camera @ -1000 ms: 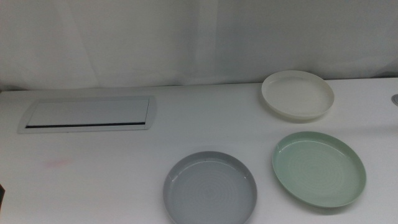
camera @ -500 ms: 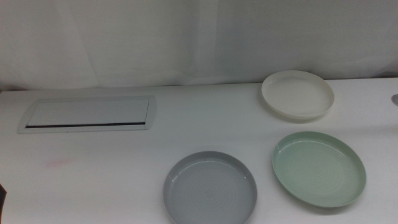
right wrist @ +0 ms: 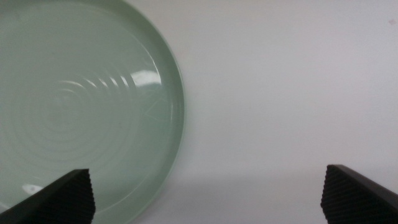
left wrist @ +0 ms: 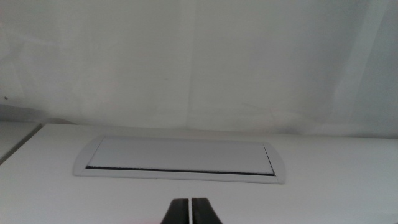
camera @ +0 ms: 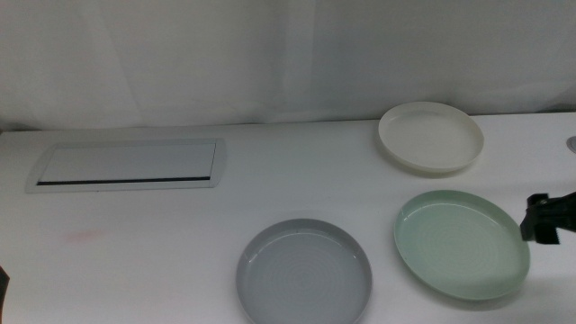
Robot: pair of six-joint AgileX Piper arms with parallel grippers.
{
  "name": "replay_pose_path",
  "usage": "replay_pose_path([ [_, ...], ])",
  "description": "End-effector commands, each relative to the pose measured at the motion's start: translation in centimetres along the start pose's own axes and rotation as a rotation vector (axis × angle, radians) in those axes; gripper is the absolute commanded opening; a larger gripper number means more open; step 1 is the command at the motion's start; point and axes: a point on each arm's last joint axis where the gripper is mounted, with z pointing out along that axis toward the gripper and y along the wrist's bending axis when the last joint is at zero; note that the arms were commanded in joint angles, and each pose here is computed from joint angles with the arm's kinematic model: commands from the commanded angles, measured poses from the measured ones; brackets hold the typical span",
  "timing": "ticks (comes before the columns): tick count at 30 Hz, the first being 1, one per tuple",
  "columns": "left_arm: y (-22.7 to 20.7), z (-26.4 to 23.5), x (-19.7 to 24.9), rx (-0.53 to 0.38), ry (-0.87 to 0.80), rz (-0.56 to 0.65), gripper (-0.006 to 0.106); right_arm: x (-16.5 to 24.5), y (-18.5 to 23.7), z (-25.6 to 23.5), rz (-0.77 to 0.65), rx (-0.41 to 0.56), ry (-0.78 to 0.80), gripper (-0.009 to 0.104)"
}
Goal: Stack the three bowls on top of each other.
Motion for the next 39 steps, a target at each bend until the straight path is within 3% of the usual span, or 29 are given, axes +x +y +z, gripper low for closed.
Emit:
replay_pose_path([
  [1,0.0,0.0,0.0,-0.001,-0.008,-0.015,-0.003,-0.5,0.0,1.8,-0.015,-0.005,0.033,0.098],
  [16,0.0,-0.7,-0.3,0.005,-0.073,-0.015,-0.003,-1.1,0.5,7.3,-0.019,-0.027,0.108,0.098],
  [20,0.0,-0.7,-0.3,0.005,-0.073,-0.015,-0.003,-1.1,0.6,8.1,-0.009,-0.033,0.111,0.093],
  [23,0.0,-0.7,-0.3,0.005,-0.073,-0.015,-0.003,-1.0,0.7,8.7,0.012,-0.043,0.126,0.075],
  [24,0.0,-0.7,-0.3,0.005,-0.073,-0.015,-0.003,-0.9,0.7,8.8,0.014,-0.043,0.129,0.065],
  [25,0.0,-0.7,-0.3,0.005,-0.073,-0.015,-0.003,-0.8,0.7,9.1,0.02,-0.042,0.142,0.046],
  [31,0.0,-0.7,-0.4,0.006,-0.08,-0.015,-0.003,-0.7,0.8,9.7,0.02,-0.042,0.153,-0.001],
  [39,0.0,-0.7,-0.3,0.005,-0.075,-0.015,-0.003,-1.2,0.7,8.2,0.021,-0.043,0.098,-0.002],
])
